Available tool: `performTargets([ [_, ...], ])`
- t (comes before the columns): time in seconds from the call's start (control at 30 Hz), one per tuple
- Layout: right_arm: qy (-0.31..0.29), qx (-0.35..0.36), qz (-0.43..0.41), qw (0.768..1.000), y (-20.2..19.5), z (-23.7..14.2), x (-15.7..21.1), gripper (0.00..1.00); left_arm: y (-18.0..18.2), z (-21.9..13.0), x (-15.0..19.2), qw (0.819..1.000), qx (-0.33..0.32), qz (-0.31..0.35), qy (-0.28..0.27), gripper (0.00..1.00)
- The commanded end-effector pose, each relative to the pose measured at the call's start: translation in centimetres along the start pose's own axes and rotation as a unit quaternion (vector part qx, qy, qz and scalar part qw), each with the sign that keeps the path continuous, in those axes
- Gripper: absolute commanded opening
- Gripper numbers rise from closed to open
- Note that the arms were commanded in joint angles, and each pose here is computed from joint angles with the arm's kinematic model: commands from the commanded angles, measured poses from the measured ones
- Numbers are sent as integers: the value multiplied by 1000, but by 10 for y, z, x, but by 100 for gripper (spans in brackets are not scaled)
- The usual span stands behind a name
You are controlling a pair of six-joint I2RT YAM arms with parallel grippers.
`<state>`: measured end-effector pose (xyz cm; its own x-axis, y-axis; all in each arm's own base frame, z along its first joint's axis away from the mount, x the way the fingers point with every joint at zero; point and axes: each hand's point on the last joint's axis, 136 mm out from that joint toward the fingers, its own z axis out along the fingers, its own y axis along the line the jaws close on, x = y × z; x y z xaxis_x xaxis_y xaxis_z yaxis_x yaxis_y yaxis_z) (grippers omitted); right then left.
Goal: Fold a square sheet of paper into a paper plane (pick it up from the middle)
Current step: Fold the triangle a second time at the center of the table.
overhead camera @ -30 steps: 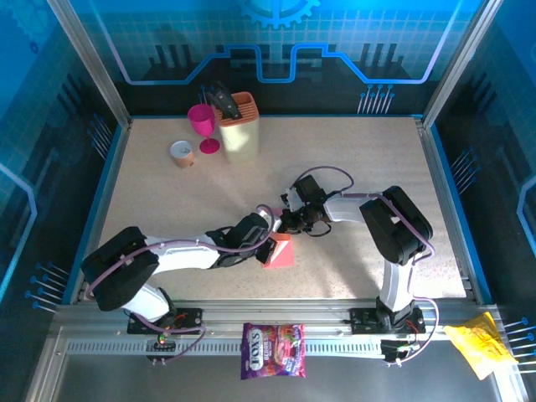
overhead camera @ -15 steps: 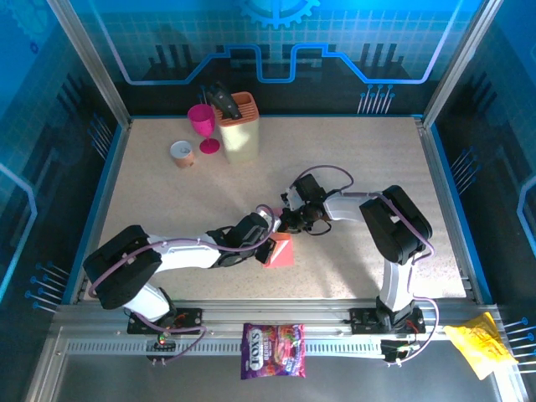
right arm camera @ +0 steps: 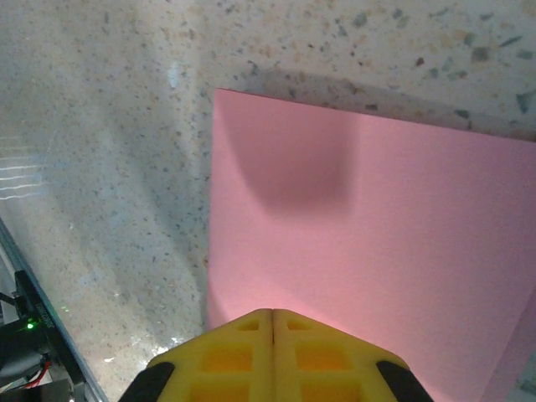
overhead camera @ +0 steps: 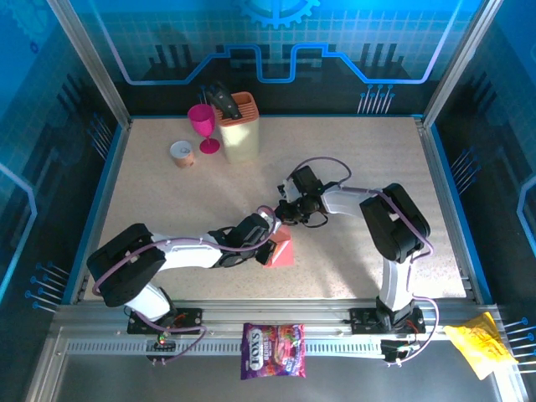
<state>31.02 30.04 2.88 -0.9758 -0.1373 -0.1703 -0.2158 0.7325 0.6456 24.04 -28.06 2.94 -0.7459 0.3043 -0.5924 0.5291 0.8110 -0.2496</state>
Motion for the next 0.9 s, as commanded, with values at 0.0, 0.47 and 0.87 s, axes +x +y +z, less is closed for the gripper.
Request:
performTargets([
  [0.0,20,22,15,999,-19,8,6,0,1,1,5,1000,6,0,7,0],
  [0.47,40,50,39,997,-54,21,24,0,18,-12,-9,999,-30,15,-8,0],
  [0.87,43,53,45,997,-60,25,29,0,34,-10,-15,999,-51,17,-7,0],
])
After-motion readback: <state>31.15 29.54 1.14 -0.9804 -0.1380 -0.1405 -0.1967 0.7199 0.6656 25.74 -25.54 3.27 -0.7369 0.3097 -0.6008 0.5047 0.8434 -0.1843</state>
